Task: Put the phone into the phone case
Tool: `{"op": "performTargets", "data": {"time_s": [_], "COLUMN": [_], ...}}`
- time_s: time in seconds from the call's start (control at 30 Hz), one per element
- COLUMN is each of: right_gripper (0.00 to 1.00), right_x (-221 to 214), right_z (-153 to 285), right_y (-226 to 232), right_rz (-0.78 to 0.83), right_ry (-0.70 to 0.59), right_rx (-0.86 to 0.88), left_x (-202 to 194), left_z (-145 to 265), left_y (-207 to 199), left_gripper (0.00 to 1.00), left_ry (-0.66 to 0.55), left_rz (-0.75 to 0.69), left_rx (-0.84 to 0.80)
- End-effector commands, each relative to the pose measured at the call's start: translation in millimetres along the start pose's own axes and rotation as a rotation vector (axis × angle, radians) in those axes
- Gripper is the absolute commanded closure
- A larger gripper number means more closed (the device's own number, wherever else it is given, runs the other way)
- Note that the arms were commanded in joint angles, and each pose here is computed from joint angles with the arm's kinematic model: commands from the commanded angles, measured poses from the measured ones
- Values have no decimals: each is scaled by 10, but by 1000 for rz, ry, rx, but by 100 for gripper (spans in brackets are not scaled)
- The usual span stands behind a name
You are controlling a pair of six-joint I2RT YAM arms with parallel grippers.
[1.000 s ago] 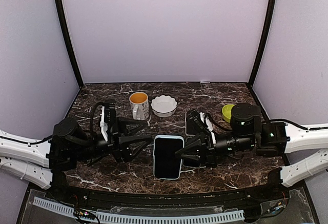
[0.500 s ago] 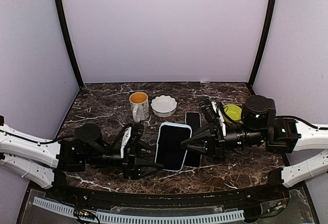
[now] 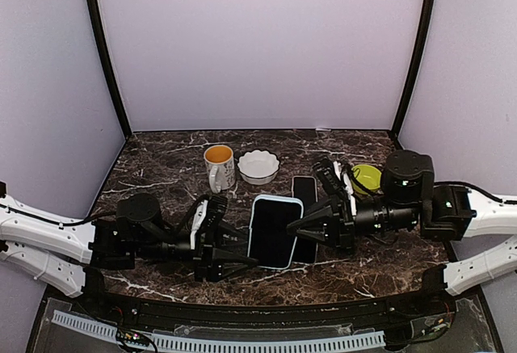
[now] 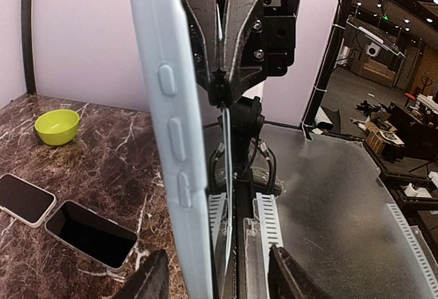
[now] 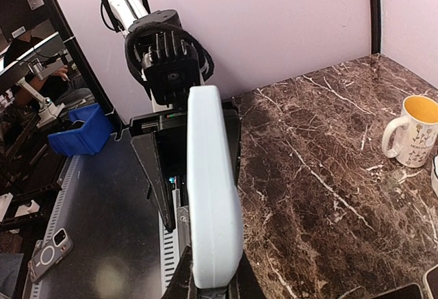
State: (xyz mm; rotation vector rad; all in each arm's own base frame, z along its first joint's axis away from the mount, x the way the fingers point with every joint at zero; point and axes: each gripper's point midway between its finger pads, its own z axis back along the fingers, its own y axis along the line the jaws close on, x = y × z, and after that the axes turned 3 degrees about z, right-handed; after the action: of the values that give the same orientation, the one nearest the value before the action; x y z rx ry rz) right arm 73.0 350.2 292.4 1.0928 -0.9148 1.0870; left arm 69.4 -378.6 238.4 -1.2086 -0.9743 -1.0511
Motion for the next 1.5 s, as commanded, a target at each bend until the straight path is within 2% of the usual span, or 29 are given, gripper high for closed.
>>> {"op": "performTargets", "data": {"time_s": [0.0, 0.1, 0.17, 0.23, 0.27, 0.33, 0.67, 0.73, 0.77, 0.87, 0.93, 1.0, 1.03, 1.1, 1.2, 1.23, 1.27, 1.3, 1.33, 1.4, 1.47], "right_gripper": [100, 100, 100, 100, 100, 100, 100, 100, 100, 100, 100, 100, 100, 100, 100, 100, 100, 100, 100, 100, 100], "right_x": [585, 608, 615, 617, 615, 613, 621, 631, 638, 637, 633, 630, 627, 628, 619, 609, 590, 568, 524, 395, 191], "right_z": [185, 198, 203, 204, 203, 204, 221, 227, 233, 230, 224, 221, 222, 227, 235, 232, 226, 219, 207, 174, 128], "right_y": [164, 174, 185, 182, 181, 180, 173, 177, 179, 176, 176, 173, 172, 171, 153, 129, 104, 63, 10, -148, -351], "right_rz": [73, 80, 84, 85, 85, 84, 89, 94, 95, 98, 97, 94, 94, 94, 92, 89, 85, 78, 69, 23, -62], "right_ry": [-184, -195, -201, -202, -202, -201, -201, -202, -204, -201, -198, -197, -197, -198, -197, -193, -185, -176, -160, -112, -34], "right_rx": [39, 43, 48, 46, 46, 45, 37, 38, 38, 36, 36, 36, 35, 34, 22, 9, -4, -24, -50, -118, -176], "left_x": [54, 35, 30, 43, 46, 63, 88, 56, 32, -25, -36, -30, -32, -30, -1, -6, 14, 31, 21, 60, 98], "left_z": [-18, -42, -56, -60, -59, -52, 2, -6, -9, -31, -39, -40, -40, -35, -12, -4, 11, 32, 48, 104, 183], "left_y": [-48, -35, -38, -47, -44, -33, -28, -15, -3, 27, 27, 28, 30, 35, 27, 43, 51, 77, 103, 246, 477], "left_gripper": [49, 53, 64, 77, 88, 99, 100, 87, 76, 68, 69, 77, 89, 99, 100, 98, 80, 69, 49, 29, 17], "left_ry": [-13, -7, -3, -6, -7, -13, -29, -18, -8, 19, 23, 20, 21, 18, 3, 1, -6, -16, -15, -23, -18], "left_rz": [-22, -21, -16, -15, -16, -17, -28, -31, -32, -36, -34, -34, -34, -35, -37, -34, -33, -33, -32, -34, -27], "left_rx": [-20, -18, -23, -26, -25, -17, -6, 0, 6, 18, 16, 15, 17, 21, 21, 30, 38, 57, 72, 164, 311]}}
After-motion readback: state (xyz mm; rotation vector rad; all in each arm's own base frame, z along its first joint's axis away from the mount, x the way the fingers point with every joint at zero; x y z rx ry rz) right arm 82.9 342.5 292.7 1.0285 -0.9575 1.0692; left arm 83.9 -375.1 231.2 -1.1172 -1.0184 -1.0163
